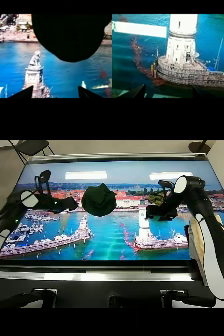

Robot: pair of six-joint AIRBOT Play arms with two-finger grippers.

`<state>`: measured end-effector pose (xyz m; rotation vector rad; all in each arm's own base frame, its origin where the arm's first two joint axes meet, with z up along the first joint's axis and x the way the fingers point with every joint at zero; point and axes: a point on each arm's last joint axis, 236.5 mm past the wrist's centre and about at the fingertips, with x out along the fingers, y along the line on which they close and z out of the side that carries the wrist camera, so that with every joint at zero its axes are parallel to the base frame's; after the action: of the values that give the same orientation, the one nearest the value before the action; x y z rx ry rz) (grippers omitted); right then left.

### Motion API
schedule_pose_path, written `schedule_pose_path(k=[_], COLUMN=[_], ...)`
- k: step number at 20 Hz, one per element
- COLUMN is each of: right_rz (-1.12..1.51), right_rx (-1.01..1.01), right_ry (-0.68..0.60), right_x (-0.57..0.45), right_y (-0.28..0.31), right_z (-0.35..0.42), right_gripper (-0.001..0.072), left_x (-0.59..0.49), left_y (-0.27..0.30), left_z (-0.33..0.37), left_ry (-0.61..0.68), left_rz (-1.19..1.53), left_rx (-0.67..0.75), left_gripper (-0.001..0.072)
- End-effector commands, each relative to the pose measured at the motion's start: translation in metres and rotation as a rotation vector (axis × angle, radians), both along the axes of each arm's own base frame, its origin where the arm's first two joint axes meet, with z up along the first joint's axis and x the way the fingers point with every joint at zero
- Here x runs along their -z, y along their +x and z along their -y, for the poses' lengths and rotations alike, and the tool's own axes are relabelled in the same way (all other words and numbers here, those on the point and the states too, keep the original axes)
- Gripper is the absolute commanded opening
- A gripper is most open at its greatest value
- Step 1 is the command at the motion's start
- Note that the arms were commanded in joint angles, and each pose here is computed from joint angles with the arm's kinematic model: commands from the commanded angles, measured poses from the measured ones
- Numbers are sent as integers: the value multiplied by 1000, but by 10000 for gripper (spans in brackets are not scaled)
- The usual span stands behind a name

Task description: Fold the shirts.

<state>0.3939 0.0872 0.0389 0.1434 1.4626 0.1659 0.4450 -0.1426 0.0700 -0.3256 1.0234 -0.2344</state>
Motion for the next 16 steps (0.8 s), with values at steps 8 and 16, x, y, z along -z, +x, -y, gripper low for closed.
schedule_pose_path(k=[8,16], right_rz=[1,39], right_rx=[11,19], right_ry=[12,42], right_x=[0,-3], right_y=[1,10], right_z=[-3,-9], right_gripper=[690,690], left_x=[122,130], left_y=[48,89], left_z=[40,50], left_ry=[-511,-644], left_rz=[-370,-241], left_rx=[-400,-425], left_gripper=[720,720])
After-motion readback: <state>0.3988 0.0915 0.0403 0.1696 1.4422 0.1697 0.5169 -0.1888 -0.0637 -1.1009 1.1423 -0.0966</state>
